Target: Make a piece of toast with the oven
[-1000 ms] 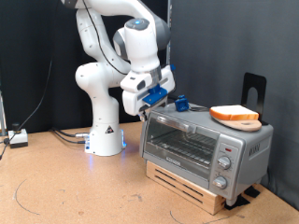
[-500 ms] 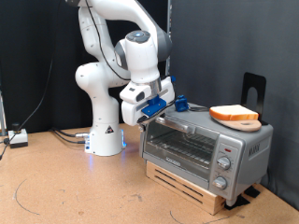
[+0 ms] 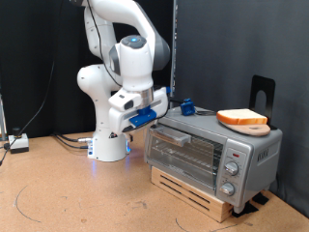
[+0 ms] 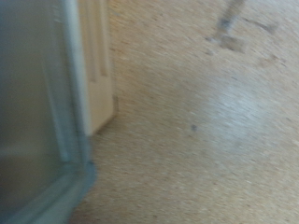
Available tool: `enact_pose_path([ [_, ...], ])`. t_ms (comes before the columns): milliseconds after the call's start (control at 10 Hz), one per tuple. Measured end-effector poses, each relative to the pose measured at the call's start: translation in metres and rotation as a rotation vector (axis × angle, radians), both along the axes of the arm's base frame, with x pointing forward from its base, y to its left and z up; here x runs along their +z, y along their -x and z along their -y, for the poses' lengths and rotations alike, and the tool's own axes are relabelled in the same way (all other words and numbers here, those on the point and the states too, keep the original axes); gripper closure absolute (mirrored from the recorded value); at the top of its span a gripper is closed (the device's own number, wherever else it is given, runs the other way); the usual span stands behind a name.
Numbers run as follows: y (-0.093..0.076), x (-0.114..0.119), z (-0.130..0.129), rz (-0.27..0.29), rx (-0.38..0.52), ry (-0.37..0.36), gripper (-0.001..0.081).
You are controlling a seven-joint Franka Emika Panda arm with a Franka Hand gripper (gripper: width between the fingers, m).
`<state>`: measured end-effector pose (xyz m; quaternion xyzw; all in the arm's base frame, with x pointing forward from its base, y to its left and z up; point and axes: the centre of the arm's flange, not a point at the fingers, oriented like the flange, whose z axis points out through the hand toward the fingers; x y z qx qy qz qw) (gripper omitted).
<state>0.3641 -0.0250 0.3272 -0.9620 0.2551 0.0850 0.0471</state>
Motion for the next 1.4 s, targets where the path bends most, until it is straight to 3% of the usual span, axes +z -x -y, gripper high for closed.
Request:
enact_pose_path([
  [400,-0.014,-0.026,0.050,0.034,-0.086,0.040,-0.0003],
  [600,-0.024,-0.030,0.061,0.017,-0.091,0.009,-0.0003],
  [1000,-0.040,0.011,0.040,0.010,0.038,-0.274,-0.0003],
  [1200,-0.038,0.035,0.022,-0.033,0.112,-0.329,-0.0003],
  [1400,-0.032,0.048,-0.006,-0.076,0.159,-0.317,-0.0003],
])
